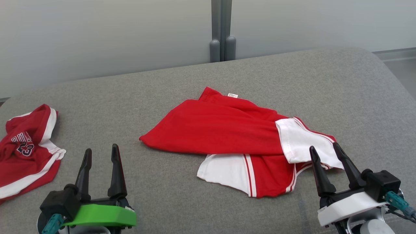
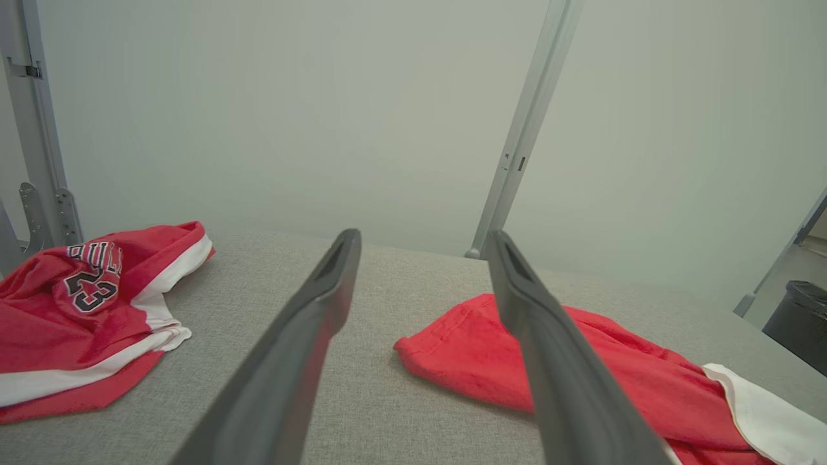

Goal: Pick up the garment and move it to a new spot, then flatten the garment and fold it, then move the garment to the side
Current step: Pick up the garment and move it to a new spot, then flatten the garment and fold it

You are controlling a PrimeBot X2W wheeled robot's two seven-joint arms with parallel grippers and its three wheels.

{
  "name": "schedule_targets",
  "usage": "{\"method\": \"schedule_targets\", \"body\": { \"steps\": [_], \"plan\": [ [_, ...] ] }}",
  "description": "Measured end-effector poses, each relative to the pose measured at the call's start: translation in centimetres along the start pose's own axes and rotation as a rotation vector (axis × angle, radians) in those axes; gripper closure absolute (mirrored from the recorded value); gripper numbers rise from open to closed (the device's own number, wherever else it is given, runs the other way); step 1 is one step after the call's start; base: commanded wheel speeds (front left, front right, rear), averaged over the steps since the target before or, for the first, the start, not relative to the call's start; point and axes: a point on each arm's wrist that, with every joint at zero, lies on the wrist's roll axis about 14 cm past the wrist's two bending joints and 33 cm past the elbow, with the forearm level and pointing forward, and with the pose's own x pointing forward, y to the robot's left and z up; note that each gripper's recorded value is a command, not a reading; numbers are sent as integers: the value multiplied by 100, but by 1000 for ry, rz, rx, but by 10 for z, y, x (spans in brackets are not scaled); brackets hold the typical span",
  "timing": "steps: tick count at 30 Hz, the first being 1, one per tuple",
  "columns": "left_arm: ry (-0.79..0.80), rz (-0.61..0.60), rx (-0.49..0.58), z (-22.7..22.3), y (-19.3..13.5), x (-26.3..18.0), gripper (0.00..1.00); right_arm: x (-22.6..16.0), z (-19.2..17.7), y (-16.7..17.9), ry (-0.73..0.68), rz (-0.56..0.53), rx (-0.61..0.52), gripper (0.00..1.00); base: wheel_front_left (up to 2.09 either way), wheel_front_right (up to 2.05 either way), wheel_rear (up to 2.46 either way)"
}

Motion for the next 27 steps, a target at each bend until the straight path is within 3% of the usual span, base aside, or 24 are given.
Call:
{"method": "schedule_targets", "body": {
  "steps": [27],
  "plan": [
    [69,-16,-5,-23,-3,1,0,-2,-9,-3,33,2,-1,0,0,0,0]
  ]
}}
